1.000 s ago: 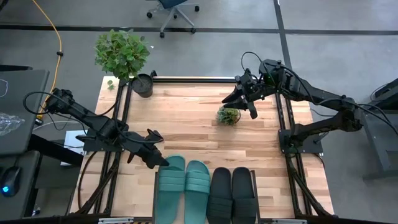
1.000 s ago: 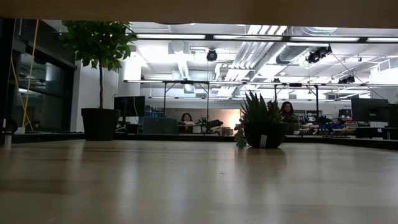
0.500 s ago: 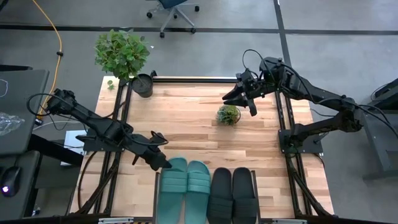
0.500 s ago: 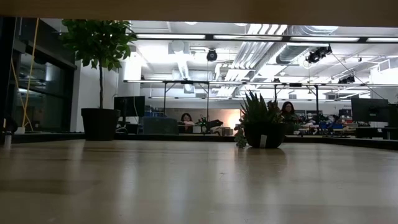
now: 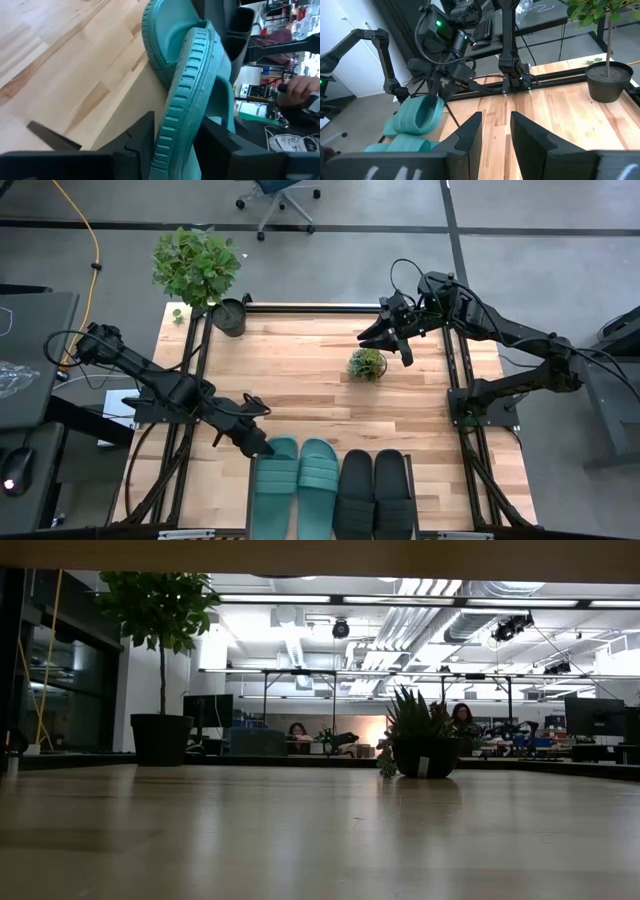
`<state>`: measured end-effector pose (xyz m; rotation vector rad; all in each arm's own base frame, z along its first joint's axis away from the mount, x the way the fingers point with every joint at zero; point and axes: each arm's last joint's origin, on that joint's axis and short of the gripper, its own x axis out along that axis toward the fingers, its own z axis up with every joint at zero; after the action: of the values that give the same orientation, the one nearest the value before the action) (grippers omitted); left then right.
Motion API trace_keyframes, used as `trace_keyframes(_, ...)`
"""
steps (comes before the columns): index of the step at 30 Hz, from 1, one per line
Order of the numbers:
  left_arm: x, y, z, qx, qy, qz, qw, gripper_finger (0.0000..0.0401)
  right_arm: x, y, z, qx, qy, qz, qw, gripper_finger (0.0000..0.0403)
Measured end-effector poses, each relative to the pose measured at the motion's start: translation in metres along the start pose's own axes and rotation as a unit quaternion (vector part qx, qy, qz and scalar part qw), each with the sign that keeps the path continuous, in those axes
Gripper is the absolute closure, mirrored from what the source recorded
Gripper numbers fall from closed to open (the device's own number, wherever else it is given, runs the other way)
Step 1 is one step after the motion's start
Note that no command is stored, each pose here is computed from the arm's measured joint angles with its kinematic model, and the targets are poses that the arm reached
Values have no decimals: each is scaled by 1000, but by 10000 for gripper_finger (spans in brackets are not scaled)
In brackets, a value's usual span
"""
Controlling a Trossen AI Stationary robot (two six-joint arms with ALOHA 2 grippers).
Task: Pick and place slides into the shelf
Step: Put the blue slide on the shelf
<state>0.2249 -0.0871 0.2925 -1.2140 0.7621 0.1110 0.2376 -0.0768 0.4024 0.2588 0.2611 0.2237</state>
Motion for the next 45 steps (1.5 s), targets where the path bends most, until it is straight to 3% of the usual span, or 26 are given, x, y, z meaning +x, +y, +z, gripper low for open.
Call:
trace_keyframes(8, 0, 4, -1, 10, 10, 20, 1000, 266, 0, 0, 0, 1, 0, 0, 1000, 308)
trace_keyframes(24, 0, 4, 0, 40, -8, 25, 999, 127, 0, 0, 0, 1, -2, 0, 1000, 308)
trace_keyframes(37, 0, 4, 0, 74, -9, 24, 997, 132, 0, 0, 0, 1, -2, -5, 1000, 308)
trace_keyframes(45, 0, 7, 5, 93, -7, 33, 995, 114, 0, 0, 0, 1, -2, -5, 1000, 308)
